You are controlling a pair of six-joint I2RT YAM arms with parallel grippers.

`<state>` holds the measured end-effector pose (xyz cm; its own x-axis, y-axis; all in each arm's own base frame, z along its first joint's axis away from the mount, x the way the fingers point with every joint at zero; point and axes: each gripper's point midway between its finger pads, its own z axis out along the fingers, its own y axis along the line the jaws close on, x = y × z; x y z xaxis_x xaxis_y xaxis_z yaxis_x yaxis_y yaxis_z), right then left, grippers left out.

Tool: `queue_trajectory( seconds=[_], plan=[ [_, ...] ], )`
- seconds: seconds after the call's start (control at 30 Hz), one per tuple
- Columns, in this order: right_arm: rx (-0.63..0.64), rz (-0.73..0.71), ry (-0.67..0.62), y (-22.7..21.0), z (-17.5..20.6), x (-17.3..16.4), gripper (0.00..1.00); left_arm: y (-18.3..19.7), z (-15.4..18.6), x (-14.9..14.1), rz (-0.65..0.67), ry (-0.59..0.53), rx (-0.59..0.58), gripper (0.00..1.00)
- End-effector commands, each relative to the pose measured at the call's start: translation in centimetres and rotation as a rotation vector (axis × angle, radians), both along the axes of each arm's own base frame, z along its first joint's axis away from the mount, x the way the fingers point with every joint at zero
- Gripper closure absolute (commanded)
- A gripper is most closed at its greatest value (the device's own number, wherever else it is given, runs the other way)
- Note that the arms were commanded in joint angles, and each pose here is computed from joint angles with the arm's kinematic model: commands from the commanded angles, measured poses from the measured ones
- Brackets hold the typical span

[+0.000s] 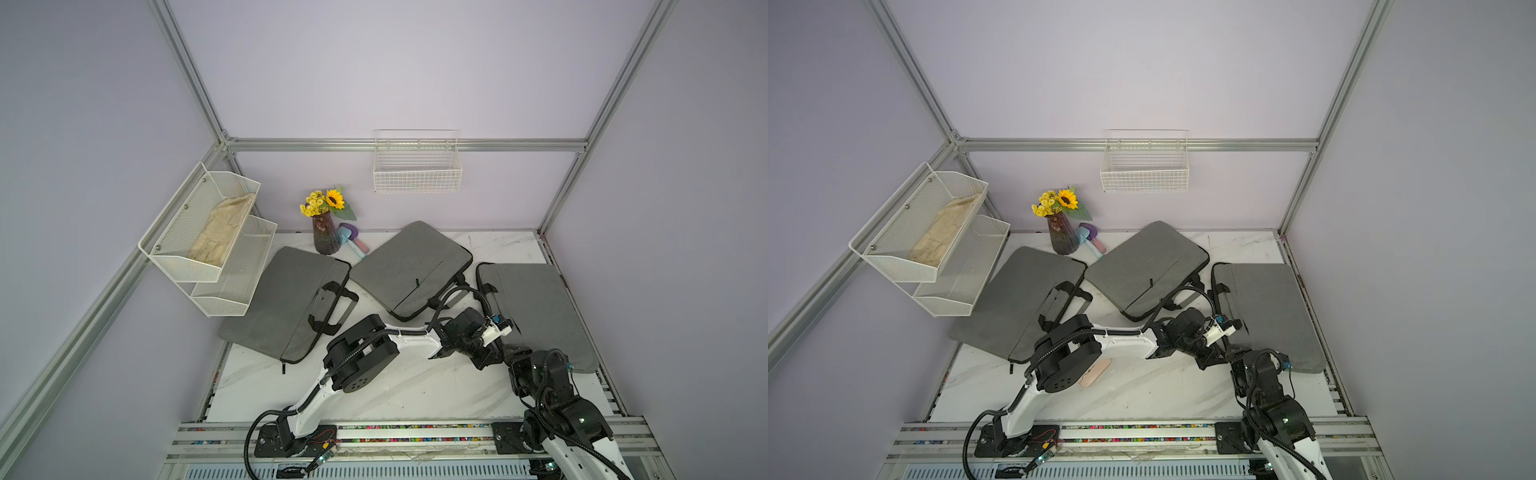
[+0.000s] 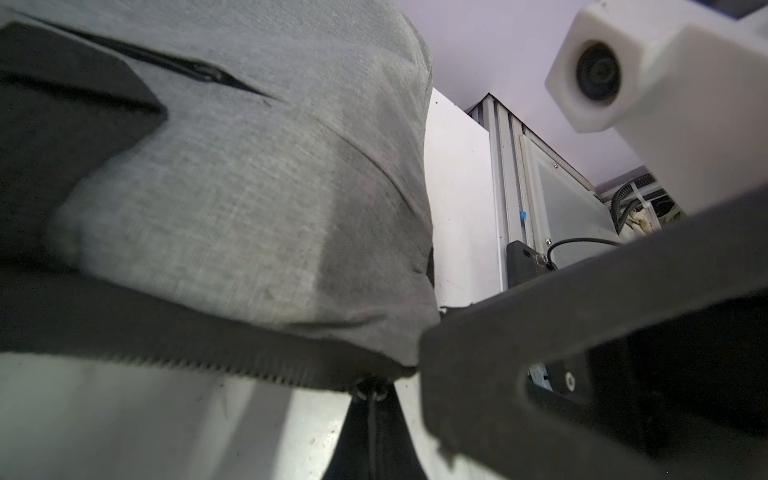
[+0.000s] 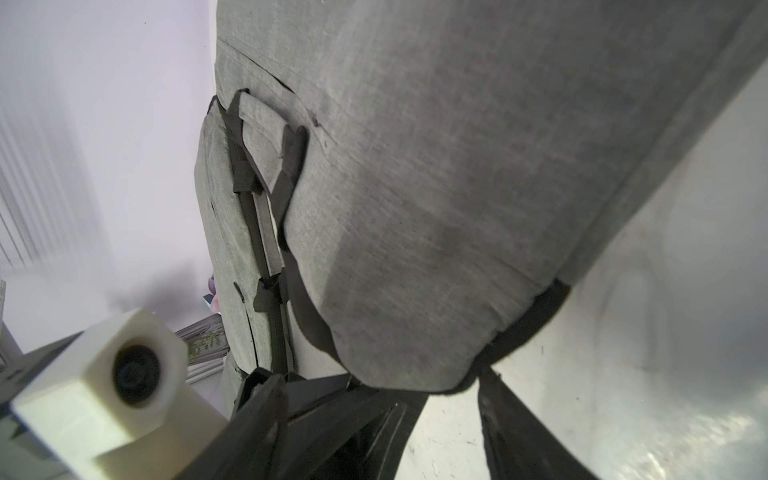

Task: Put the mouse into the laptop bag
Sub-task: Zip the zipper on the zippered laptop bag.

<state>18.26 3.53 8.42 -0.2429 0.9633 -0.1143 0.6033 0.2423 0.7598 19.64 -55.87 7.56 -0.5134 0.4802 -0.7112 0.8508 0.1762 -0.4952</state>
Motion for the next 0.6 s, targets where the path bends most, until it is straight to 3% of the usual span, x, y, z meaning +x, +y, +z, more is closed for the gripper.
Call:
queue_trajectory(
  seconds=[0.0, 0.1, 0.2, 0.37, 0.57],
  plan=[
    [0.06, -0.021, 0.006, 0.6, -0.7, 0.5, 0.26, -2.1, 8.4, 0.1, -0.062, -0.091, -0.182, 1.0],
    [0.045, -0.085, 0.012, -0.4, -0.6, 0.6, 0.28, -2.0, 8.6, -0.1, -0.066, -0.087, -0.185, 1.0],
    [0.037, -0.138, 0.013, -1.2, -0.6, 0.8, 0.42, -1.7, 9.0, -0.3, -0.067, -0.09, -0.189, 1.0],
    [-0.006, -0.231, 0.019, -2.8, -0.7, 0.9, 0.5, -1.2, 9.5, -0.4, -0.06, -0.1, -0.194, 1.0],
    [-0.048, -0.254, 0.02, -3.5, 0.1, 1.0, 0.73, -1.0, 9.7, -0.4, -0.053, -0.102, -0.196, 1.0]
  ],
)
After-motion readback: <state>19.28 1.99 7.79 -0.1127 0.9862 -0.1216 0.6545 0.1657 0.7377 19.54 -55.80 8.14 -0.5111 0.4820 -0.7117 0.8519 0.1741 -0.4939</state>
